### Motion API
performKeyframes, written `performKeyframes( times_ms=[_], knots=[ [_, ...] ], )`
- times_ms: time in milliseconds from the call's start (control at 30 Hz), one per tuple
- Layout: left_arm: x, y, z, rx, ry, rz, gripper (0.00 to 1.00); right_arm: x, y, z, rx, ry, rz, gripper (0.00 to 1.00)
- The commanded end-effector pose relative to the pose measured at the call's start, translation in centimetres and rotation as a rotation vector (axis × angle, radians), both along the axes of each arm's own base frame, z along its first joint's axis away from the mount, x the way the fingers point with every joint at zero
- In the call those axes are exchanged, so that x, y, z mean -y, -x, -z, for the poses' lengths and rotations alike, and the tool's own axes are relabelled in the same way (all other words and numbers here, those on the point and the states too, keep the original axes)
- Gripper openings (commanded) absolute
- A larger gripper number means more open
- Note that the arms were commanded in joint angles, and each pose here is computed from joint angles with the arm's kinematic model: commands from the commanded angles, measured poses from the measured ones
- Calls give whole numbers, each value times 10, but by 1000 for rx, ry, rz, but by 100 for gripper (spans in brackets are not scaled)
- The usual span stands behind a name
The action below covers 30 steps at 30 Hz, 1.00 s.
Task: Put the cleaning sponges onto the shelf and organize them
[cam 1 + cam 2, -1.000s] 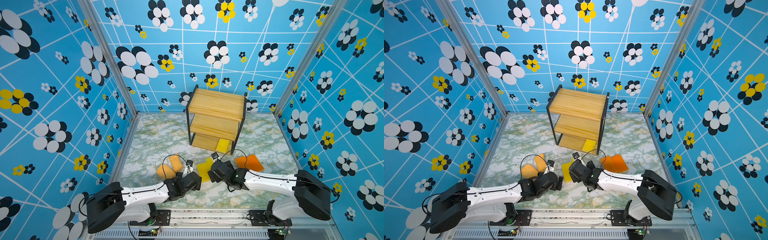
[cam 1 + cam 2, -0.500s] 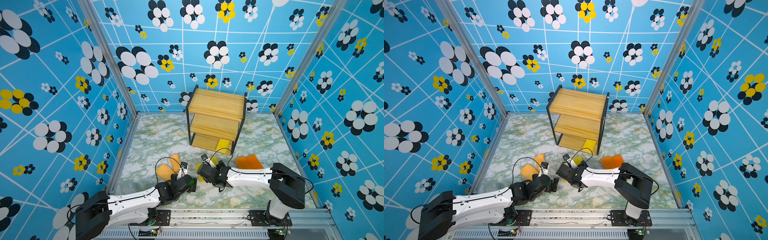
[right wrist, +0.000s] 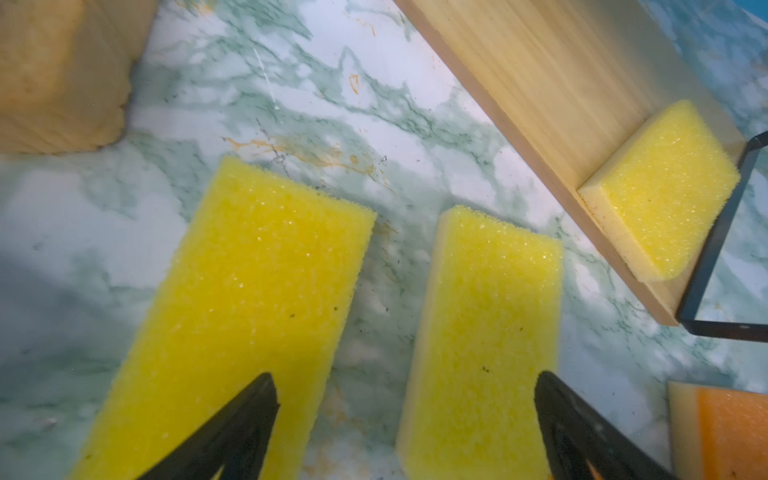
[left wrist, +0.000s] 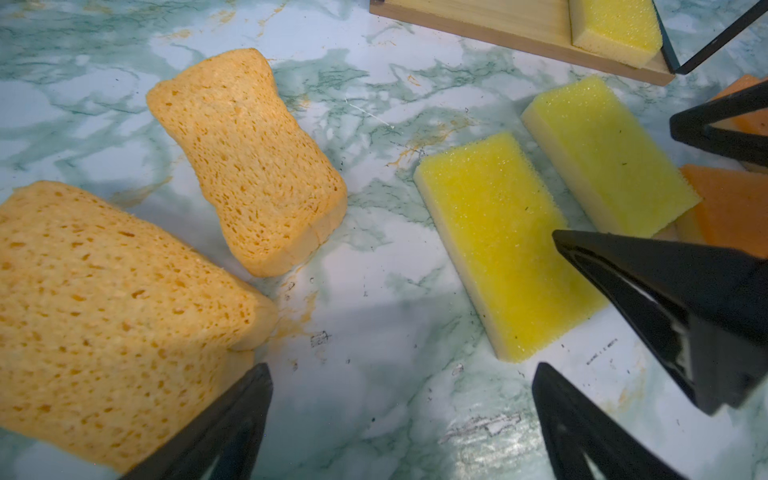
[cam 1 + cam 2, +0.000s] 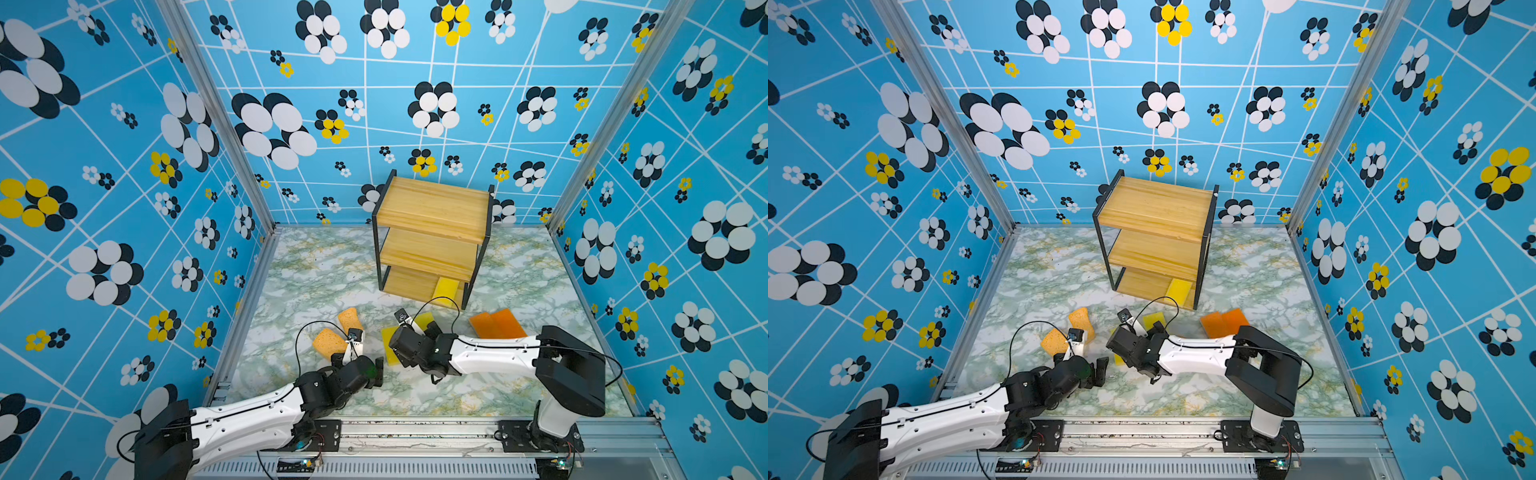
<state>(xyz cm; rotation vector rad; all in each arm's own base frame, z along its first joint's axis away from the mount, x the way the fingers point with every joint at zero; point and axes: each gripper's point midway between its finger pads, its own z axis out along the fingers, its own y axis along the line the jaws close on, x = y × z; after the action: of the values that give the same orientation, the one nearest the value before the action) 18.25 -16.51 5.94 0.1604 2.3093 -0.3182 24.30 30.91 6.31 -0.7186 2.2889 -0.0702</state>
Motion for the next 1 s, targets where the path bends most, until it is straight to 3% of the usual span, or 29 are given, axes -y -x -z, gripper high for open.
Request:
performKeyframes(
  times_ms=[0, 200, 300, 467, 733, 967],
  knots=[
    [16, -4, -5, 11, -32, 54, 99, 0, -2, -23, 4, -141, -8, 99],
    [52, -14, -3, -25, -41, 103, 99, 33, -9, -48, 44, -224, 44, 99],
    [55, -14, -7, -32, -17, 47, 99, 51, -13, -52, 46, -250, 75, 99],
    [64, -14, -14, -36, -6, 71, 99, 69, -15, -53, 48, -304, 122, 99],
    [87, -25, -14, -107, -132, 46, 99, 83, -16, -55, 59, -325, 161, 99],
    [92, -25, -13, -137, -152, 45, 99, 101, -19, -58, 80, -332, 206, 99]
  ],
)
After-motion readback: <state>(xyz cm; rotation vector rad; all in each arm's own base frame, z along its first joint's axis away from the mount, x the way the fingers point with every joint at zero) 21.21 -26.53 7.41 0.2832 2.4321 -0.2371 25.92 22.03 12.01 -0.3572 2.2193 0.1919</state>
